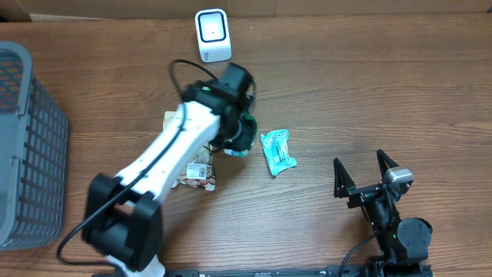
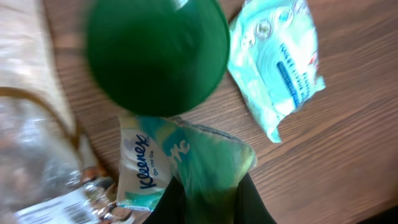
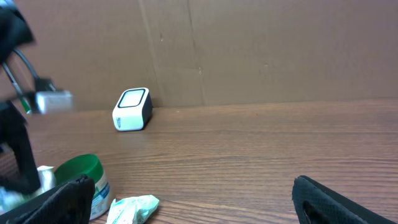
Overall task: Scan the item barcode
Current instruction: 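Carry the Kleenex pack to the table center and release it, then move the left gripper back into the basket toward the orange box, then grasp the small orange box in the basket with the left gripper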
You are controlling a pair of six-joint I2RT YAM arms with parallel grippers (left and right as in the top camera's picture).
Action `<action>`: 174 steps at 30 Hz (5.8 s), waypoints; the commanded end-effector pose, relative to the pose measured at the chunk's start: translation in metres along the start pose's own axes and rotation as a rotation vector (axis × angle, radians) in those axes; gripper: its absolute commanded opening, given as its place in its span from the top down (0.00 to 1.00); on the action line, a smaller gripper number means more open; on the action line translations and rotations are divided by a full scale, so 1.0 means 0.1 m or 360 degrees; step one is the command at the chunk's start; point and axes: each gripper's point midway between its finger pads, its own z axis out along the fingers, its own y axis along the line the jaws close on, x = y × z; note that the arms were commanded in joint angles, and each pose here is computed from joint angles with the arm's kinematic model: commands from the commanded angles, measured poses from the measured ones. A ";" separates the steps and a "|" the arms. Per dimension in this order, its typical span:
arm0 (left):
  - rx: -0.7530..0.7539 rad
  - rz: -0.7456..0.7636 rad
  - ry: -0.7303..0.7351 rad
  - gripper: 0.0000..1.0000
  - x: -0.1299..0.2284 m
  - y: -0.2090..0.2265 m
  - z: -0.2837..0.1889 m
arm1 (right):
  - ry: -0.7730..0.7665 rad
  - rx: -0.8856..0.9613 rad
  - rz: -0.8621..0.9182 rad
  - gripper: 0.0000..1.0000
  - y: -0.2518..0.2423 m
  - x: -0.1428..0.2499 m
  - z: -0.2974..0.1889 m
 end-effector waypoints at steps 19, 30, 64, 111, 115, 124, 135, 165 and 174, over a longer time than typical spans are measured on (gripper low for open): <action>-0.0147 0.0408 -0.0153 0.57 -0.32 -0.14 -0.68 | -0.0003 -0.0009 -0.0002 0.00 0.01 0.02 0.00; -0.0423 -0.0098 -0.0725 0.59 -0.59 0.69 -2.57 | -0.0003 -0.0009 -0.0002 0.00 0.01 0.02 0.00; -0.0758 -0.2740 -0.0549 0.21 2.64 4.49 -2.15 | -0.0003 -0.0009 -0.0002 0.00 0.01 0.02 0.00; -0.1204 -0.2915 -0.0321 0.33 3.45 4.85 -1.43 | -0.0003 -0.0009 -0.0002 0.00 0.01 0.02 0.00; -0.1222 -0.2914 -0.0349 0.33 3.46 4.89 -1.38 | -0.0003 -0.0009 -0.0002 0.00 0.01 0.02 0.00; -0.1229 -0.2903 -0.0361 0.36 3.46 4.99 -1.21 | -0.0003 -0.0009 -0.0002 0.00 0.01 0.02 0.00; -0.1168 -0.2908 -0.0238 0.84 3.50 5.05 -0.89 | -0.0003 -0.0009 -0.0002 0.00 0.01 0.02 0.00; -0.0618 -0.2572 -0.0923 0.96 2.44 5.01 -1.42 | -0.0003 -0.0009 -0.0002 0.00 0.01 0.02 0.00; -0.0515 -0.2511 -0.1006 0.96 2.26 4.93 -1.50 | -0.0003 -0.0009 -0.0002 0.00 0.01 0.02 0.00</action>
